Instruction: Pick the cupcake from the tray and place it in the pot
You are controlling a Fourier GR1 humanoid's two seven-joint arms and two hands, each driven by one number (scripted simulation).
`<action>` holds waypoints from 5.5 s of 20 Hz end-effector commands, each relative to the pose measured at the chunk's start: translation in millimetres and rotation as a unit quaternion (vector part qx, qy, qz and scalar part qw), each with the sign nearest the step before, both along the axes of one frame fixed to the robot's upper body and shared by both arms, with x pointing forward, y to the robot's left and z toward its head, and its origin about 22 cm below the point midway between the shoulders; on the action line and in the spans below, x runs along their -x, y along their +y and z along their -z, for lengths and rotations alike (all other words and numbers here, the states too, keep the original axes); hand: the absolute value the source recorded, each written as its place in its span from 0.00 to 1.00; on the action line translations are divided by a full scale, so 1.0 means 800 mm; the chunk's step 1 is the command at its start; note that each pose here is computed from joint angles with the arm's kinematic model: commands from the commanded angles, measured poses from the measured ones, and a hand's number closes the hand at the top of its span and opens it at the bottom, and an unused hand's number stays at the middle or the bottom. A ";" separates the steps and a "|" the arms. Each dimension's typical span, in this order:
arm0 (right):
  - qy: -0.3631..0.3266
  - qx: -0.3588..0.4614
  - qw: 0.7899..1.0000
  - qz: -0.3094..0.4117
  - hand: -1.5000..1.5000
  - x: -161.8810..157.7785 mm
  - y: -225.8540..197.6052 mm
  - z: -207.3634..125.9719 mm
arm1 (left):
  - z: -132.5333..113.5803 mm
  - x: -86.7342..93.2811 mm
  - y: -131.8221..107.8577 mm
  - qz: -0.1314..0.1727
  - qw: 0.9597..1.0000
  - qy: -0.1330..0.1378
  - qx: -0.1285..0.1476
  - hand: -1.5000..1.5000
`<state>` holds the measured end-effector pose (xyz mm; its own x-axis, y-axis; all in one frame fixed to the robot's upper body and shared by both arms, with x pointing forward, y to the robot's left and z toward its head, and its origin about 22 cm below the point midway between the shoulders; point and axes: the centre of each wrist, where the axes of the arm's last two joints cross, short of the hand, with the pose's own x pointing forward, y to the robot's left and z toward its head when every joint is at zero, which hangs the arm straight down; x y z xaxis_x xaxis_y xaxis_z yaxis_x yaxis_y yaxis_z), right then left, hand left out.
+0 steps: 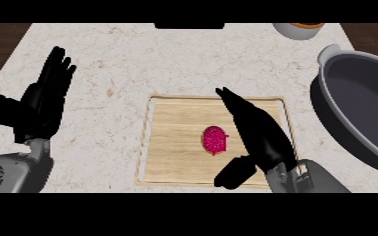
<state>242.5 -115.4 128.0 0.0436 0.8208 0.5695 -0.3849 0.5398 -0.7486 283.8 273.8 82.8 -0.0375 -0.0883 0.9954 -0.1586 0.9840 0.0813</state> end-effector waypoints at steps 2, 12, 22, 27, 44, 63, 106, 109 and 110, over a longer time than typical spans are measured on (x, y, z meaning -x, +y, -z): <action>0.023 0.014 1.000 0.004 0.00 -0.006 0.018 0.010 | 0.000 0.012 0.003 0.003 1.000 0.010 0.007 0.50; 0.049 0.066 0.996 0.033 0.00 -0.015 0.031 0.060 | 0.004 0.020 -0.020 -0.004 1.000 -0.010 -0.001 0.50; 0.059 0.077 0.995 0.037 0.00 -0.026 0.019 0.081 | 0.013 0.019 -0.008 -0.008 1.000 -0.009 0.005 0.50; 0.053 0.075 0.995 0.048 0.00 -0.038 0.033 0.108 | -0.010 -0.025 0.011 -0.004 1.000 -0.008 0.008 0.50; 0.026 0.101 0.977 -0.184 1.00 0.043 0.008 0.131 | 0.007 0.002 0.027 -0.020 1.000 0.006 -0.002 0.50; -0.206 -0.064 0.937 -0.274 1.00 0.210 -0.135 0.015 | 0.005 0.025 0.044 -0.066 0.998 0.011 0.000 0.50; -0.324 0.042 0.944 0.039 1.00 -0.037 -0.451 0.065 | 0.003 0.004 -0.002 0.017 1.000 -0.006 0.002 0.50; -0.263 0.031 0.963 0.057 0.00 -0.053 -0.447 0.083 | -0.011 0.004 -0.010 0.011 1.000 -0.009 -0.004 0.50; -0.246 0.003 0.967 0.066 0.00 -0.049 -0.461 0.086 | -0.004 0.008 -0.011 0.013 1.000 -0.006 -0.001 0.50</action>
<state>266.9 -479.2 71.8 -0.1938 0.8618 0.4689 0.1811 0.5011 -0.8462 283.7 267.4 87.0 -0.0522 -0.0838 0.9951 -0.1381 0.9875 0.0759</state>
